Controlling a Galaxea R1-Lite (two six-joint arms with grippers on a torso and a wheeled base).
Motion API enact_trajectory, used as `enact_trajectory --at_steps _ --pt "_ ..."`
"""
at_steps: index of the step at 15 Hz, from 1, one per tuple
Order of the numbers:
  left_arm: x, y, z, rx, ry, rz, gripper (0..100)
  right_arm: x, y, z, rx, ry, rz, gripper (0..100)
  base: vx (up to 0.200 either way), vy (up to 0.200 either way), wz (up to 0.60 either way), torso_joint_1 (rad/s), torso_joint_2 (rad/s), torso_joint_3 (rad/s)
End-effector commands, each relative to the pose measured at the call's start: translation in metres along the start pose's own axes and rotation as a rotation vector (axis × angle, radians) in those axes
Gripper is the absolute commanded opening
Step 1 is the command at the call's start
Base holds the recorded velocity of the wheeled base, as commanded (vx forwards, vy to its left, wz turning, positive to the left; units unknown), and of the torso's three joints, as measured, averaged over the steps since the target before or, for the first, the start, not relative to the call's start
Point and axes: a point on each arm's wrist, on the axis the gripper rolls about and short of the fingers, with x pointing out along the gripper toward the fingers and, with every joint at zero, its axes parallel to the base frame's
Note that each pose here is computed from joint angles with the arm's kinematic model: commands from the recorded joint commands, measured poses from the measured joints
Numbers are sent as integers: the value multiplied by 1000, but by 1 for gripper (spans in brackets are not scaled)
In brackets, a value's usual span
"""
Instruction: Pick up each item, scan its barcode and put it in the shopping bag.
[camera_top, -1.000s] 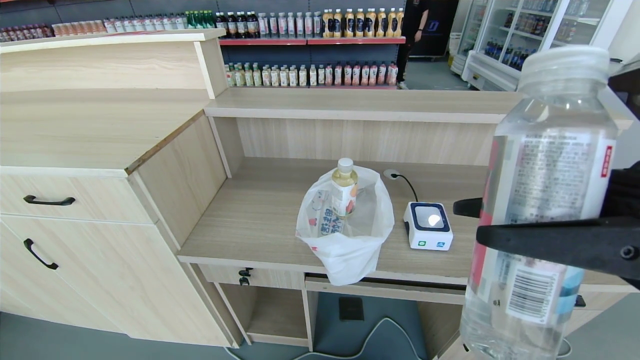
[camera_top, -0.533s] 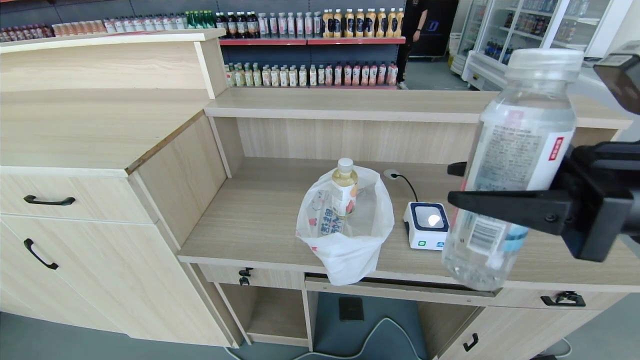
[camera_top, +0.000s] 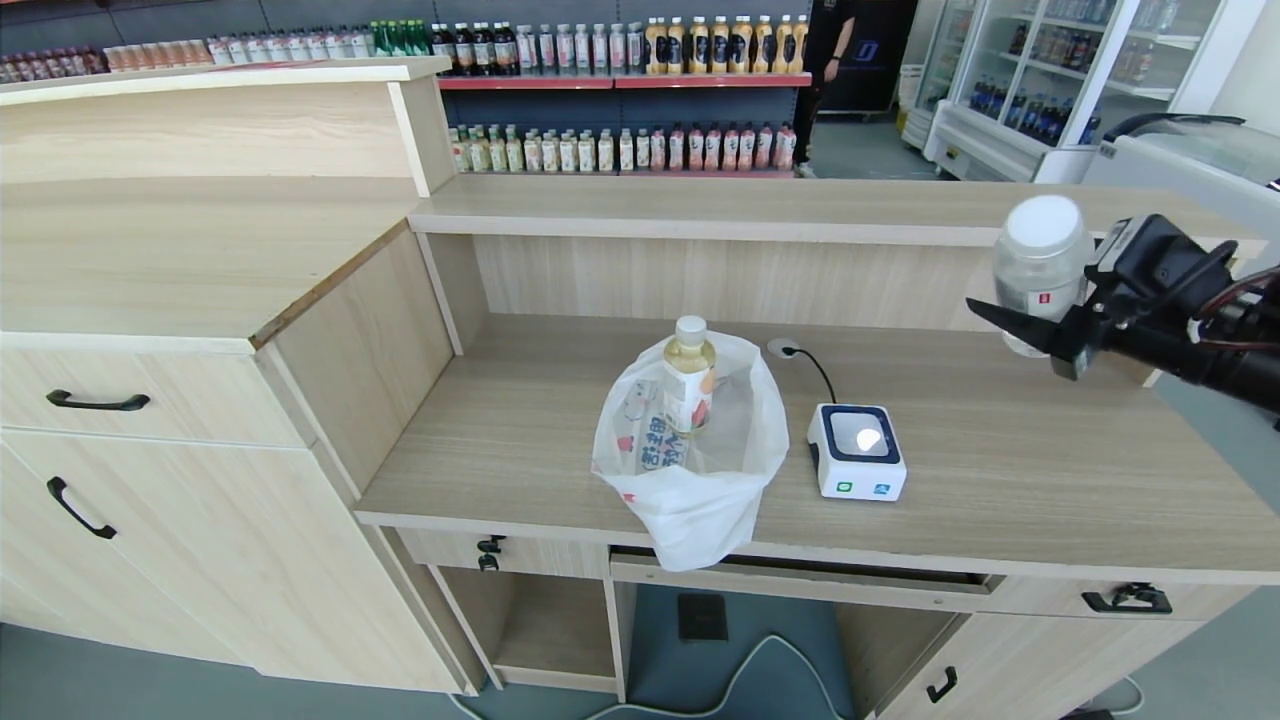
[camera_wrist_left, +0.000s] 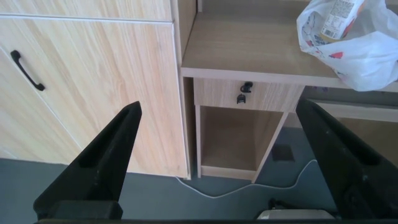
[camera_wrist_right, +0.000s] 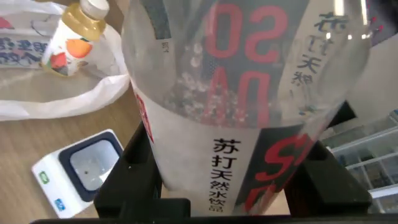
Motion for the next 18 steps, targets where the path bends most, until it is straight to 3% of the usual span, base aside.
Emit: enact_trajectory --at_steps 1,2,3,4,7,11,16,18 --pt "0 0 0 0 -1 0 100 23 19 -47 -42 26 4 0 0 0 0 0 0 0" --pt "0 0 0 0 -1 0 100 25 20 -48 -46 22 2 0 0 0 0 0 0 0" --pt "0 0 0 0 -1 0 100 41 31 -56 -86 -60 0 0 0 0 0 0 0 0" --pt "0 0 0 0 -1 0 100 46 35 -61 -110 -88 -5 0 0 0 0 0 0 0" --pt "0 0 0 0 -1 2 100 54 40 -72 -167 -99 -11 0 0 0 0 0 0 0" --pt "0 0 0 0 -1 0 100 57 43 -84 -212 -147 29 0 0 0 600 2 5 1" --pt "0 0 0 0 -1 0 100 52 56 -115 -201 -184 85 0 0 0 0 0 0 0" --pt "0 0 0 0 -1 0 100 44 60 -128 -190 -154 104 0 0 0 0 0 0 0"
